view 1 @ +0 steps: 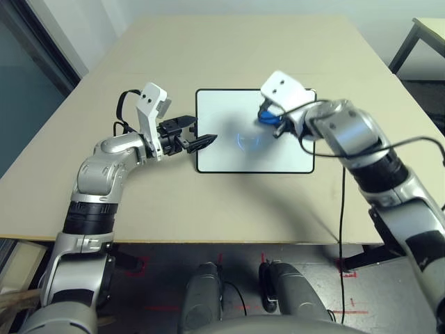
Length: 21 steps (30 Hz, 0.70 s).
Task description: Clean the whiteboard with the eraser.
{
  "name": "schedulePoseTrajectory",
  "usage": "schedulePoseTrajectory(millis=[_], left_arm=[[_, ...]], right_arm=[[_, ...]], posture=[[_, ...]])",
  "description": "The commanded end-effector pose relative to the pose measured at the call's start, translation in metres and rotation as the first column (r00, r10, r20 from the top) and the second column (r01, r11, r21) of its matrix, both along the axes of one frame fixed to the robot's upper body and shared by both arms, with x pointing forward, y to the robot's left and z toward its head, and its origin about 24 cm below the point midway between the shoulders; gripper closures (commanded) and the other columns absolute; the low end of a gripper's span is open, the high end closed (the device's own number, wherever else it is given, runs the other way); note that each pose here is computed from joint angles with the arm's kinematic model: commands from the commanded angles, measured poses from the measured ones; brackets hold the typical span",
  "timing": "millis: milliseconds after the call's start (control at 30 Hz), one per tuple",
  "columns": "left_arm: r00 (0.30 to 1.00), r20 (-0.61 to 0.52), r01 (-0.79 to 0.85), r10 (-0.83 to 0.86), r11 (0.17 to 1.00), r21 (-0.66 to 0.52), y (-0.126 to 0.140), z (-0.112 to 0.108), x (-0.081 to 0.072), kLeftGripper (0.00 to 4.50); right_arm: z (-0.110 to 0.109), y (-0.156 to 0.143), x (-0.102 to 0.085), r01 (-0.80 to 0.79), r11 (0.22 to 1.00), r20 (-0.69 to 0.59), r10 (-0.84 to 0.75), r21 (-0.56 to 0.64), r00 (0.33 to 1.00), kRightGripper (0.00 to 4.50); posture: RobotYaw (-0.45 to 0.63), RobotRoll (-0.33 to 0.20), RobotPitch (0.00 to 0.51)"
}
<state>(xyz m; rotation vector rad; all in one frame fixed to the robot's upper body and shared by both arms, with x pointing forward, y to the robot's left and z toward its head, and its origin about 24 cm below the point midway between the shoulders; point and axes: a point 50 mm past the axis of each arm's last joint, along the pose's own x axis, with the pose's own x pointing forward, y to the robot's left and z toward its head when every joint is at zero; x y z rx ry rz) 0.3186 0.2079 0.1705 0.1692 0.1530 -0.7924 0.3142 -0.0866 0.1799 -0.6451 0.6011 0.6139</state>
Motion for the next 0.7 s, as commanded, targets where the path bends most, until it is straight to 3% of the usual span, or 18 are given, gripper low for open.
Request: schedulePoseTrajectory(millis=[33, 100, 233, 300, 400, 433, 533, 700], left_arm=[[1.000, -0.015, 0.009, -0.009, 1.000, 0.004, -0.002, -0.002, 0.001, 0.00], [1.000, 0.002, -0.005, 0.005, 1.000, 0.001, -0.001, -0.001, 0.001, 0.00], [0.972, 0.189, -0.118, 0.137, 0.987, -0.108, 0.006, 0.022, 0.010, 0.00], [0.921, 0.298, -0.192, 0.250, 0.959, -0.210, 0.012, 0.039, 0.013, 0.00], [0.854, 0.367, -0.269, 0.369, 0.917, -0.294, 0.024, 0.049, 0.016, 0.00], [0.828, 0.380, -0.301, 0.412, 0.899, -0.319, 0.030, 0.051, 0.017, 0.00], [0.739, 0.391, -0.424, 0.548, 0.830, -0.363, 0.057, 0.048, 0.023, 0.00], [0.691, 0.328, -0.539, 0.644, 0.762, -0.359, 0.080, 0.024, 0.029, 0.00]], right_arm=[[-0.003, -0.001, -0.006, -0.006, 1.000, -0.032, 0.006, -0.006, 0.999, 4.04], [0.011, -0.003, -0.002, 0.001, 0.999, -0.005, -0.001, 0.042, 1.000, 4.04], [0.086, -0.018, 0.017, 0.089, 0.942, 0.121, -0.134, 0.324, 0.984, 4.04], [0.131, -0.052, 0.032, 0.189, 0.867, 0.250, -0.332, 0.462, 0.910, 4.04], [0.153, -0.099, 0.043, 0.315, 0.768, 0.311, -0.545, 0.558, 0.779, 4.04], [0.149, -0.116, 0.045, 0.374, 0.735, 0.303, -0.607, 0.566, 0.735, 4.04], [0.099, -0.160, 0.047, 0.575, 0.641, 0.185, -0.734, 0.509, 0.654, 4.04], [0.021, -0.164, 0.035, 0.714, 0.579, -0.050, -0.762, 0.395, 0.646, 4.04]], posture=[[-0.05, 0.000, 0.101], [-0.05, 0.000, 0.094], [-0.05, 0.000, 0.074], [-0.05, 0.000, 0.069], [-0.06, 0.000, 0.065], [-0.06, 0.000, 0.064], [-0.07, 0.000, 0.063], [-0.08, 0.000, 0.073]])
